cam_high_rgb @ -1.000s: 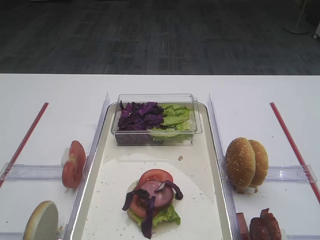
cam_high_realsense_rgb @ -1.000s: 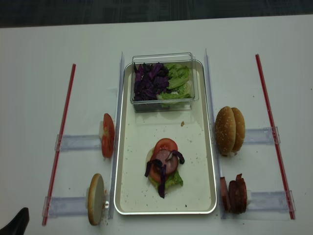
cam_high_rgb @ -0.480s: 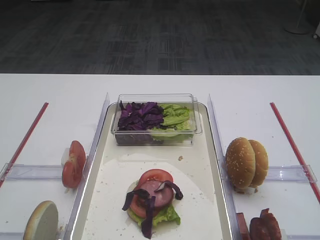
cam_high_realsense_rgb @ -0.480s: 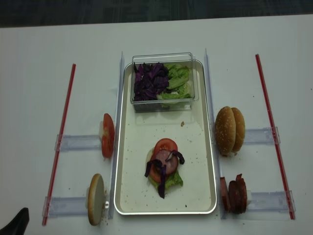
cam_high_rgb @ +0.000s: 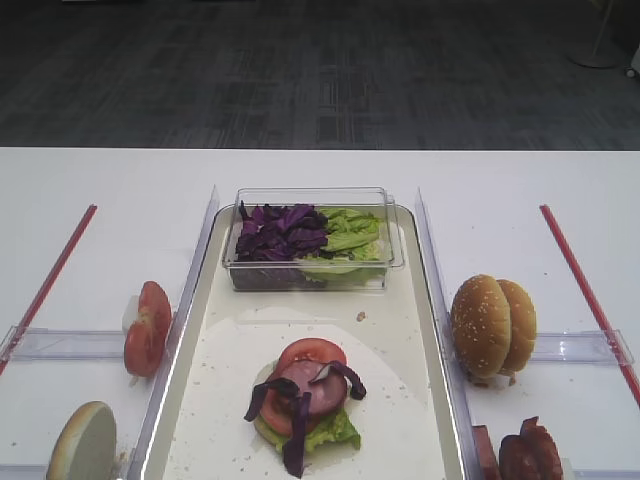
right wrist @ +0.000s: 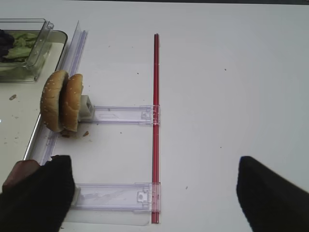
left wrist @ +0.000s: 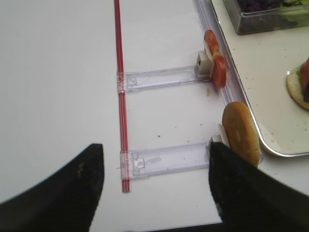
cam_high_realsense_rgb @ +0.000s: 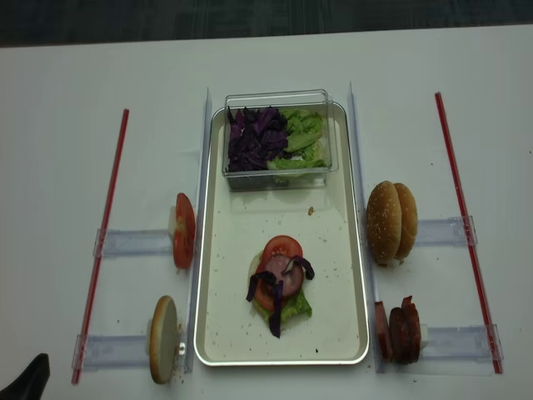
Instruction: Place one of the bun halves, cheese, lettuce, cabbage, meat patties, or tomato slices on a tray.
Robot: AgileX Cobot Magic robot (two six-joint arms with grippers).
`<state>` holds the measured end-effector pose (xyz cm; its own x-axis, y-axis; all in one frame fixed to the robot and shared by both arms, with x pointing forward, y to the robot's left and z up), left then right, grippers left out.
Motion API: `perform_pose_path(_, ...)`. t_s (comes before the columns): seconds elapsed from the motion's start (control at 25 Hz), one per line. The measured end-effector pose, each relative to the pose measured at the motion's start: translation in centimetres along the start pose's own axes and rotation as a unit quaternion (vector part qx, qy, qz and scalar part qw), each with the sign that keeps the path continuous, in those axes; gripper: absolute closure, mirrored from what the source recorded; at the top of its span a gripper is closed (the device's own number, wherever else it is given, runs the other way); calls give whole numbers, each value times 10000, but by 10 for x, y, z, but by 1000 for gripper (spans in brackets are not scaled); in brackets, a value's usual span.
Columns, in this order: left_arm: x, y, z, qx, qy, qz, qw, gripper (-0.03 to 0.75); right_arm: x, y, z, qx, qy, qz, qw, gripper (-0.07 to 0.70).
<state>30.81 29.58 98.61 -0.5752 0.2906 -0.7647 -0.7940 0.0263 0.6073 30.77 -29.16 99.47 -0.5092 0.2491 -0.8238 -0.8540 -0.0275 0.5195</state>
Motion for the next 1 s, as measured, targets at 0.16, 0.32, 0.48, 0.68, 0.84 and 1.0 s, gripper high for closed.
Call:
perform_pose_path(0.16,0,0,0,0,4,0,10000,286,0,0,0,0,0,0,10000,-60)
perform_pose_path(0.32,0,0,0,0,4,0,10000,286,0,0,0,0,0,0,10000,-60)
perform_pose_path(0.48,0,0,0,0,4,0,10000,286,0,0,0,0,0,0,10000,-60)
perform_pose_path(0.68,0,0,0,0,4,0,10000,286,0,0,0,0,0,0,10000,-60)
perform_pose_path(0.84,0,0,0,0,4,0,10000,286,0,0,0,0,0,0,10000,-60)
perform_pose_path(1.0,0,0,0,0,4,0,10000,286,0,0,0,0,0,0,10000,-60)
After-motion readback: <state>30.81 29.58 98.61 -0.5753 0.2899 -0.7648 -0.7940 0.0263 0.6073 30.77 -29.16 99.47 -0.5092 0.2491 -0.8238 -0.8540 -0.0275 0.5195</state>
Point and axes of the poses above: a point on each arm's last joint axis where the gripper is mounted, y pointing back along that axis away from the gripper, z along the wrist's bending axis when the last joint is at zero, x = y × z, the point moved 9 cm from there along -y, pointing out along that axis toward the gripper, and after that the axes turned 15 degrees about -y, right-handed, at the moved point
